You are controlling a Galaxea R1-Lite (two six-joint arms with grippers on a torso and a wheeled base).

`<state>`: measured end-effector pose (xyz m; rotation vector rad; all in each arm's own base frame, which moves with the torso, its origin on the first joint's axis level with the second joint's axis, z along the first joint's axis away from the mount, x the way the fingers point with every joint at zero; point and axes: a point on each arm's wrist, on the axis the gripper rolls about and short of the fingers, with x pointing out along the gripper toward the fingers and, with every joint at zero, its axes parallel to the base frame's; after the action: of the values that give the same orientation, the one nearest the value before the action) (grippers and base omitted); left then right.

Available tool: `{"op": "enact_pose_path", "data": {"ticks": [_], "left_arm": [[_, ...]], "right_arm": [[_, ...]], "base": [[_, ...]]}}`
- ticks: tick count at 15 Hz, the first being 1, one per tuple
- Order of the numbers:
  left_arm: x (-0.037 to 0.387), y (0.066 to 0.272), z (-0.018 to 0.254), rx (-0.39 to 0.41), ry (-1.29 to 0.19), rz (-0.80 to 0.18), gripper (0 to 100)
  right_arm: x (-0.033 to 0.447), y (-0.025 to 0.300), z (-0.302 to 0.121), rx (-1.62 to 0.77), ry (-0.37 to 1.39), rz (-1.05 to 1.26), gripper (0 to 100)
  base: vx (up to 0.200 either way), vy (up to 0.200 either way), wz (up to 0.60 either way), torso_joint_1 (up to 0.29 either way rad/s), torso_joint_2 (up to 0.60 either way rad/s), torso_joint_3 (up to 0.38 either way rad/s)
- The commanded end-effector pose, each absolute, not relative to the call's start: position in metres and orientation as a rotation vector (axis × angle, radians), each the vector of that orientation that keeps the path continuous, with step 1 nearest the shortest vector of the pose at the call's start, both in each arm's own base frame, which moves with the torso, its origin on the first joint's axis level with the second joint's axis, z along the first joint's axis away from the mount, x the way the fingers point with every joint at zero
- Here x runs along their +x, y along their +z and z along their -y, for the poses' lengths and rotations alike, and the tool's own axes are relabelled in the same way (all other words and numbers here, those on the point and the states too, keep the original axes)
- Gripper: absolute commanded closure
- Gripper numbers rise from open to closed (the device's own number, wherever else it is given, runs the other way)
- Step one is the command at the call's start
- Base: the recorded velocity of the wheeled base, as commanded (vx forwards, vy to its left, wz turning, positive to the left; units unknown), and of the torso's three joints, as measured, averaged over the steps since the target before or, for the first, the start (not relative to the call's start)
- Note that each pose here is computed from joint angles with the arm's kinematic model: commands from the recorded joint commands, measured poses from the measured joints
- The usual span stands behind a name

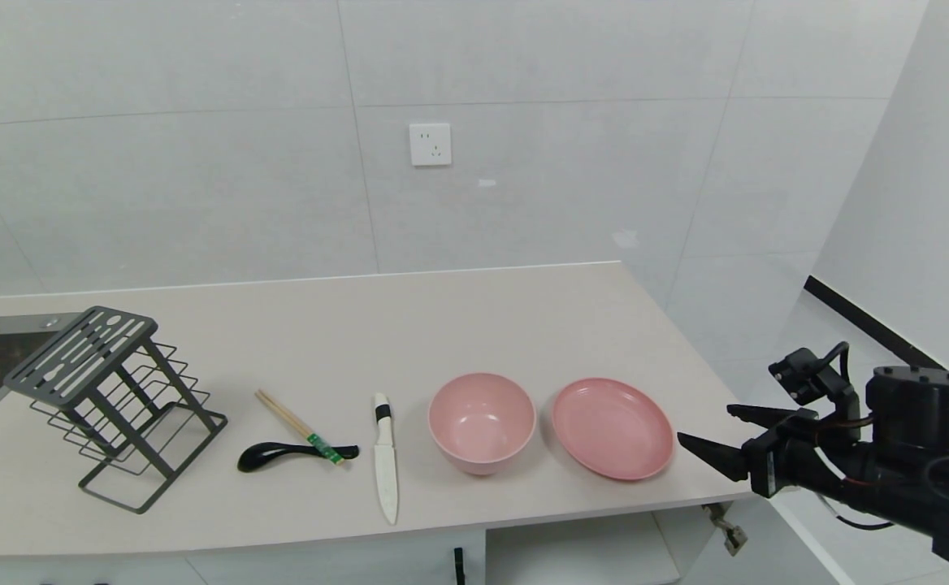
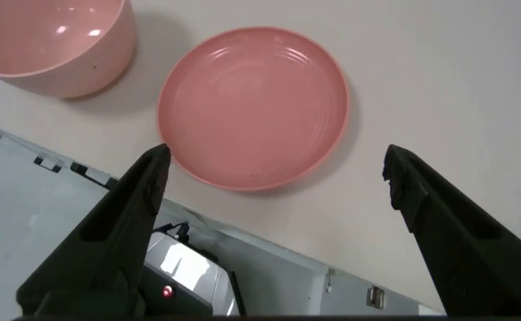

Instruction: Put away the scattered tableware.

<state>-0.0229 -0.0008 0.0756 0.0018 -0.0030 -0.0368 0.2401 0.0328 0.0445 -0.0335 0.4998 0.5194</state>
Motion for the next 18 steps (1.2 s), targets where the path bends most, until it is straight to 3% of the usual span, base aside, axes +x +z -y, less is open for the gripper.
{"op": "enact_pose_path", "data": {"ticks": [1, 15, 18], "left_arm": [[-0.023, 0.076, 0.001, 0.002, -0.037, 0.002, 0], [-0.023, 0.076, 0.001, -0.037, -0.029, 0.006, 0], [-0.023, 0.076, 0.001, -0.037, -0.029, 0.006, 0]], "right_arm": [[0.256, 0.029, -0.033, -0.026, 0.517, -0.531, 0], [0.318, -0.030, -0.045, 0.036, 0.451, -0.579, 0], [0.327, -0.040, -0.046, 0.032, 0.372, -0.579, 0]], "base": [[0.000, 0.000, 0.00, 0.000, 0.00, 0.000], [0.000, 0.000, 0.00, 0.000, 0.00, 0.000], [0.000, 0.000, 0.00, 0.000, 0.00, 0.000]]}}
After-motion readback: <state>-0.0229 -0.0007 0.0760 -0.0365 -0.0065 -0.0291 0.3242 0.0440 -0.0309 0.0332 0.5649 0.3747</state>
